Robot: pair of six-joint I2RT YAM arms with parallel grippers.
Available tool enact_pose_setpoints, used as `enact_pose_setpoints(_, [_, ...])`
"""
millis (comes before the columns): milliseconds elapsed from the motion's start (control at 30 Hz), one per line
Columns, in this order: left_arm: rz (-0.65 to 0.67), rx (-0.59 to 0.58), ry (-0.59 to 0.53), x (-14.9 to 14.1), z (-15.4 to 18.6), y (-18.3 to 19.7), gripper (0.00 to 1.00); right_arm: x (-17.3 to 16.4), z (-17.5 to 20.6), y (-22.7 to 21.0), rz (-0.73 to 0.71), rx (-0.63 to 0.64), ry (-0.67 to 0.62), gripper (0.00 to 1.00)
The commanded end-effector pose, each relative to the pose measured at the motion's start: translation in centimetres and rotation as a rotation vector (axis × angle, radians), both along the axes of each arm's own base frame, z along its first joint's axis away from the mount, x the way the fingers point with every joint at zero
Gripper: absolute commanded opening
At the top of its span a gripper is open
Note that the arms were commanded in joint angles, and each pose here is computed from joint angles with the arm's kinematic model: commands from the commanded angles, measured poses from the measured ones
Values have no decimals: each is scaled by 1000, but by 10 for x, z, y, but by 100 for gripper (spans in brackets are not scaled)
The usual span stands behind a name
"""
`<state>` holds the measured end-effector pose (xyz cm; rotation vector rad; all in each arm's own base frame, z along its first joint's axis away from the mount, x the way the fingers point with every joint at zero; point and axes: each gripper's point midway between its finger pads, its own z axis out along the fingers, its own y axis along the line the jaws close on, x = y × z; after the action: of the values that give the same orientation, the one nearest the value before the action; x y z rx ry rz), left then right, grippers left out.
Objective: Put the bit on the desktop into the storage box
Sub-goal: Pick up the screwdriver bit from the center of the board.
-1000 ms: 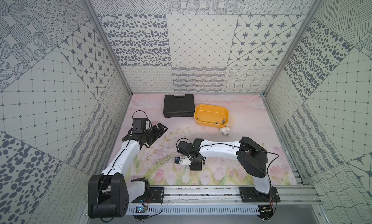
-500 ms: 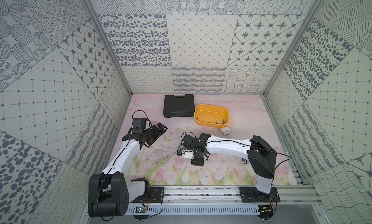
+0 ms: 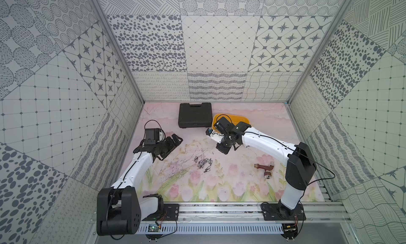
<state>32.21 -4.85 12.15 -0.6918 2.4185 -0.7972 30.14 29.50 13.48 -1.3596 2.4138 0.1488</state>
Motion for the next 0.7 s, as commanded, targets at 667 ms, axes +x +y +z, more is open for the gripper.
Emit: enact_pose_setpoints(667, [-72,-87,7,5,-1,-16,99,178,4,-105,-474,32,-158,0])
